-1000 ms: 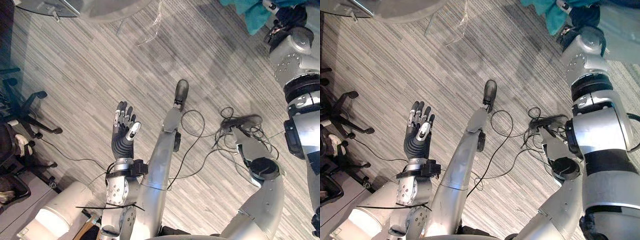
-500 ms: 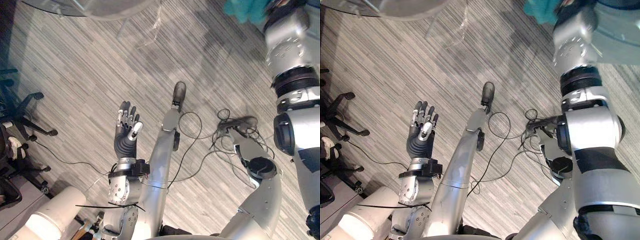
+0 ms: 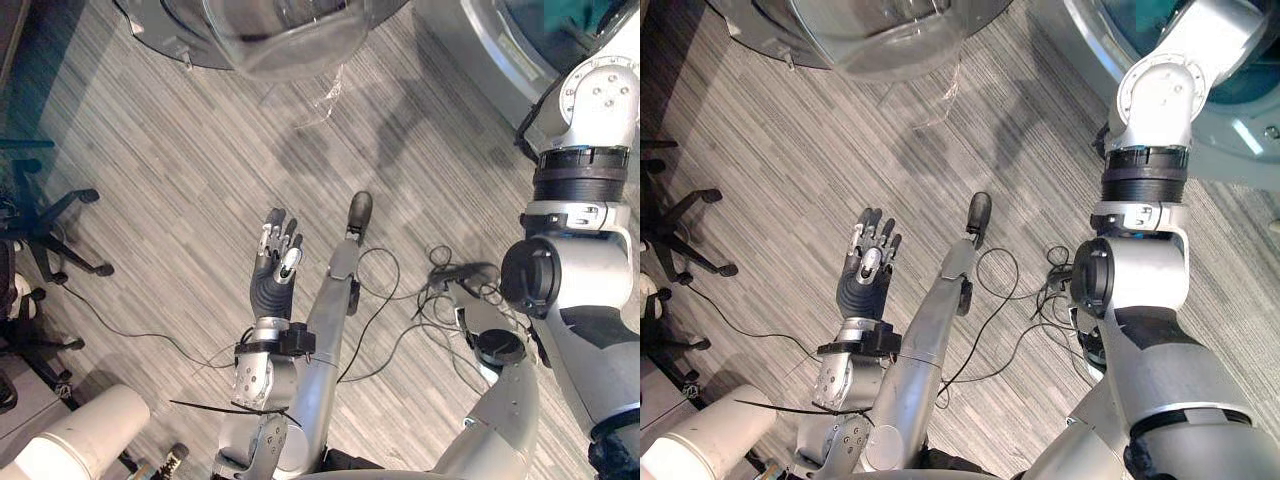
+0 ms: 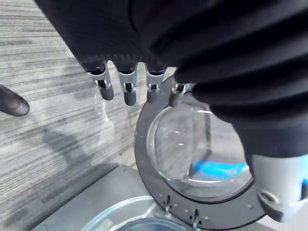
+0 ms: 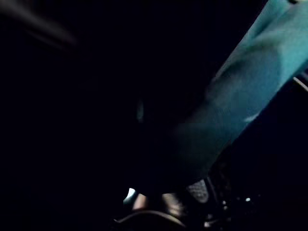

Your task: Pick up the laundry basket with both hands and put the clothes into the washing machine.

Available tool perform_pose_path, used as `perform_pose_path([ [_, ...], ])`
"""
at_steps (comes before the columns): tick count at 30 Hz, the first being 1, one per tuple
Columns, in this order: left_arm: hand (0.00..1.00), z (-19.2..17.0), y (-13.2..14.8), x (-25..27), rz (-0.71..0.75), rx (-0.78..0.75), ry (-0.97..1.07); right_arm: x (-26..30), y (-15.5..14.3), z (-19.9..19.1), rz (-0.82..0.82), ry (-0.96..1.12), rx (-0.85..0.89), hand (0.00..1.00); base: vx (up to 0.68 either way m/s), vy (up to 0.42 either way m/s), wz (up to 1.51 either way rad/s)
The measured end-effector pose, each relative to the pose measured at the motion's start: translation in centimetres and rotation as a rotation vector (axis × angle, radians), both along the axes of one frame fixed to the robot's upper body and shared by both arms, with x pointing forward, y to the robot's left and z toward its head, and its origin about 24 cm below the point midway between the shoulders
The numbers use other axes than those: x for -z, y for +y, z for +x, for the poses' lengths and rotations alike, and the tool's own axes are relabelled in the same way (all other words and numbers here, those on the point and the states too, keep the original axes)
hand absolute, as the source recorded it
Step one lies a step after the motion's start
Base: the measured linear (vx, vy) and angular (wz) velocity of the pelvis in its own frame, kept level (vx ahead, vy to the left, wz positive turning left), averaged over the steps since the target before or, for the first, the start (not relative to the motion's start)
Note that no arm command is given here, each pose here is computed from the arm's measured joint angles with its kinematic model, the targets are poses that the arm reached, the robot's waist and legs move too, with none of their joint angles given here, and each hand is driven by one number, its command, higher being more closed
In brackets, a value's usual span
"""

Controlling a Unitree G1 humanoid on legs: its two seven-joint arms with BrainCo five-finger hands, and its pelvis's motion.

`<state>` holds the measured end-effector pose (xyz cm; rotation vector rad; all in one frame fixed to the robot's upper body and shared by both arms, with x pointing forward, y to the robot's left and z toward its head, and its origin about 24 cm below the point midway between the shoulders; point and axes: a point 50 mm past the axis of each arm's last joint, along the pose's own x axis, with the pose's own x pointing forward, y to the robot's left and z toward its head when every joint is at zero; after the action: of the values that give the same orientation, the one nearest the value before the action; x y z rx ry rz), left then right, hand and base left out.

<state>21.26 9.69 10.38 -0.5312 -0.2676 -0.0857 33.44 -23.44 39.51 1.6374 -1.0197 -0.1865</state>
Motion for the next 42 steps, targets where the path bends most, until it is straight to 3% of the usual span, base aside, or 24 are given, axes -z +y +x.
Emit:
perform_pose_path([
  [9, 0.00, -0.1, 0.0, 0.9, 0.029, 0.024, 0.039, 1.6, 3.2, 2.3, -0.143, 0.167, -0.059, 0.00, 0.04, -0.061, -0.17],
  [11, 0.00, -0.3, 0.3, 1.3, 0.047, 0.022, 0.058, 4.2, 5.0, 3.6, -0.153, 0.222, -0.118, 0.00, 0.03, -0.070, -0.35],
  [16, 0.00, -0.5, -0.1, 1.5, 0.046, 0.034, 0.065, 12.9, 4.5, 5.5, -0.167, 0.463, -0.143, 0.00, 0.06, -0.065, -0.14],
  [26, 0.00, -0.8, 1.6, 2.3, 0.067, -0.007, 0.087, 27.2, 9.2, 4.9, -0.602, 0.745, -0.411, 0.00, 0.10, -0.075, -0.09],
  [31, 0.00, -0.7, 2.2, 2.7, 0.078, -0.026, 0.101, 30.1, 11.3, 4.0, -0.691, 0.783, -0.514, 0.00, 0.10, -0.072, -0.15],
  [42, 0.00, -0.4, 2.6, 3.4, 0.089, -0.058, 0.138, 32.1, 11.7, 3.7, -0.734, 0.874, -0.540, 0.00, 0.11, -0.062, -0.06],
])
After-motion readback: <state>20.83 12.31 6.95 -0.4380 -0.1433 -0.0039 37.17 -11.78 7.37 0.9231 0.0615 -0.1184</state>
